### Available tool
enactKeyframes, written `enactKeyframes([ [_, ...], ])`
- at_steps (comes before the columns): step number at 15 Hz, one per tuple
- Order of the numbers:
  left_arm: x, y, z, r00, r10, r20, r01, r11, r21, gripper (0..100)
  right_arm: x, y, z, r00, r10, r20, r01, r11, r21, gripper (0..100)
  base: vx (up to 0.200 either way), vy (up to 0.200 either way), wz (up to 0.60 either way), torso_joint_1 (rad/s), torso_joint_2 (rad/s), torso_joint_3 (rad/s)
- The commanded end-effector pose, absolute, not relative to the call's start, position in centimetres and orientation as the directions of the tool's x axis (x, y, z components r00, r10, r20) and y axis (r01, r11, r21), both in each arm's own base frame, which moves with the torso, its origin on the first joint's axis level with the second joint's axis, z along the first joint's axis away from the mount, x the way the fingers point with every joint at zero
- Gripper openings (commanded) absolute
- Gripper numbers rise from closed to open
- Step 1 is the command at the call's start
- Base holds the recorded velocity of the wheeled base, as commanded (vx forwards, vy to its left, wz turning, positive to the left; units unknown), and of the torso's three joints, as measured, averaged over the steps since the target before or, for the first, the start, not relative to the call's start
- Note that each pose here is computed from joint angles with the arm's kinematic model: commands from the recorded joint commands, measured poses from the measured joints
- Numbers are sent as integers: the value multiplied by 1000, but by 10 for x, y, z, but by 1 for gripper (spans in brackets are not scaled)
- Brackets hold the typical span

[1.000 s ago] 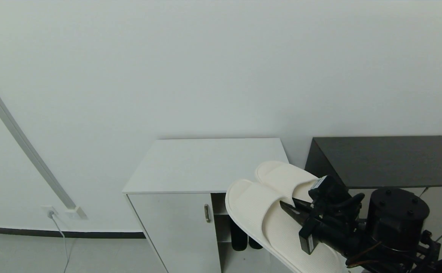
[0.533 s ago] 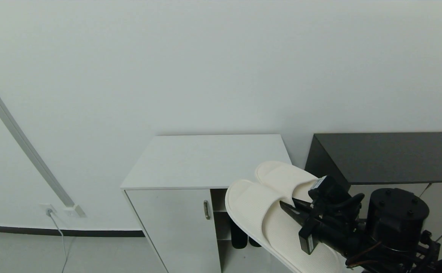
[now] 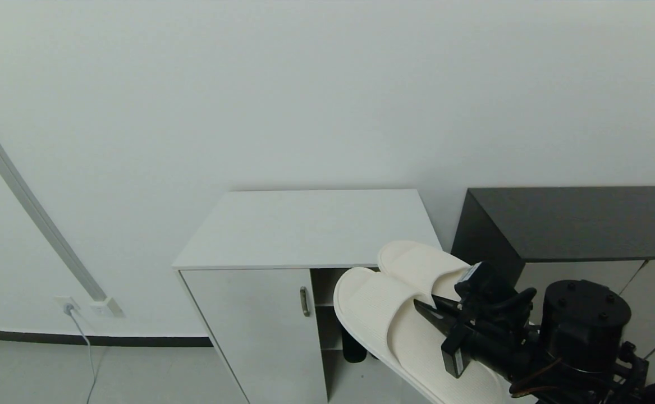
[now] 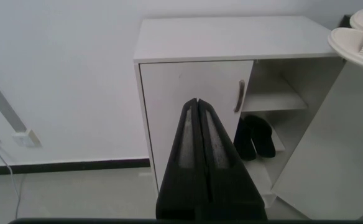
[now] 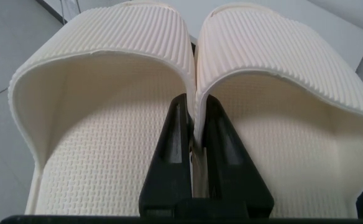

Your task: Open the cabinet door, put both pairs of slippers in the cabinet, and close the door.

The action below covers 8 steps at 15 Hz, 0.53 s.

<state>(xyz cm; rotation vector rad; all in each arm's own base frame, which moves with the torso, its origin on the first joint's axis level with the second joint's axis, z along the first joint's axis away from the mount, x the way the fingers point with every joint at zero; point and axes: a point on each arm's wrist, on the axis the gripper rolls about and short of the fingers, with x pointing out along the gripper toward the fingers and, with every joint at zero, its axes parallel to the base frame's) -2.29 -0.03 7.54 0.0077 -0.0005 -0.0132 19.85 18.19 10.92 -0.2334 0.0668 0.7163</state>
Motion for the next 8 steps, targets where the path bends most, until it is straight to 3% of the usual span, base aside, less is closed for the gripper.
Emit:
enactKeyframes([
  [1,-23,0,75,1000,-12,0,12,1000,8,0,199,182,108,753,643,-144,-658,729,-190,0,0,0,0,-149,349,188],
  [8,-23,0,75,1000,-12,0,12,1000,8,0,199,182,108,754,641,-144,-657,729,-191,0,0,0,0,-157,359,194],
])
